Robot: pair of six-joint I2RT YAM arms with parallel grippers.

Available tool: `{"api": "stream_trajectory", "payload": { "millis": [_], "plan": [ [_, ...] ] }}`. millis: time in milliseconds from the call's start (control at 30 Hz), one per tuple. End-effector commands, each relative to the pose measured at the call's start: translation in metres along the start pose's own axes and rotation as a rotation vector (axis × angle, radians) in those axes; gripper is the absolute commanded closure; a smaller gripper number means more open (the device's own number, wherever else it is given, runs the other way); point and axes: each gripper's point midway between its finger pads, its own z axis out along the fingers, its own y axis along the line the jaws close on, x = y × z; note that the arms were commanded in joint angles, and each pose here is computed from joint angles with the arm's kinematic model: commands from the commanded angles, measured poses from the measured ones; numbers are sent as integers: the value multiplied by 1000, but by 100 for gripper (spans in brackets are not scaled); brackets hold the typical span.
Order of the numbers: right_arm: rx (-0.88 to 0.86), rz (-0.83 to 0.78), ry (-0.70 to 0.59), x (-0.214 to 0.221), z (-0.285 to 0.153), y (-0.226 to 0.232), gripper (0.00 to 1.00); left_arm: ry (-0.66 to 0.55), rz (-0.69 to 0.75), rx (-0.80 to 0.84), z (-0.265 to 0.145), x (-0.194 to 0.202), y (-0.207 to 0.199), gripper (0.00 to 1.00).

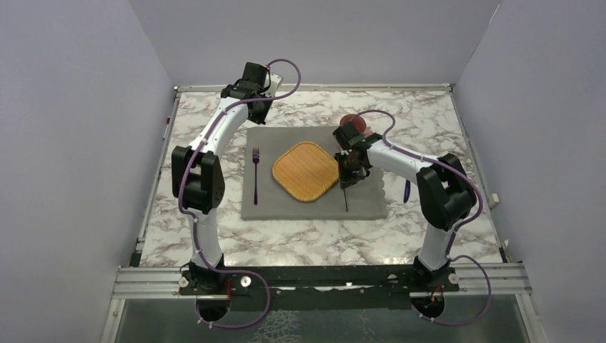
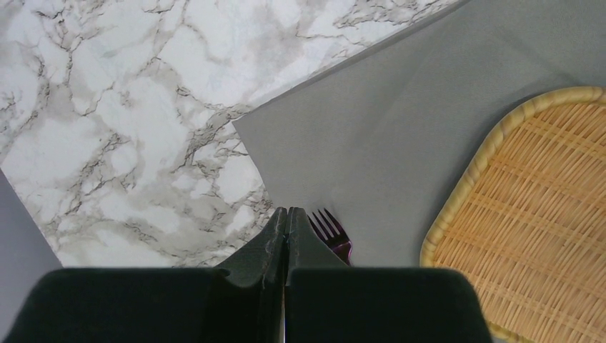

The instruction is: Set the dinner table for one person

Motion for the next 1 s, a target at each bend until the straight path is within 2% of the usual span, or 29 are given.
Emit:
{"api": "stream_trajectory", "payload": {
  "millis": [0, 133, 233, 500, 967],
  "plan": [
    [-14, 16, -29, -11, 1, 8, 99, -70, 4, 1, -23, -17, 1, 100],
    [17, 19, -32, -10, 1, 2, 99, -70, 2, -1, -24, -17, 2, 100],
    [38, 16, -29, -9, 1, -3, 92, -70, 1, -2, -24, -16, 2, 100],
    [109, 23, -41, -5, -4, -18, 84, -71, -2, -4, -25, -17, 2, 100],
    [145, 36, -70, -8, -9, -25, 82, -68, -5, -5, -27, -14, 2, 100]
  ]
}}
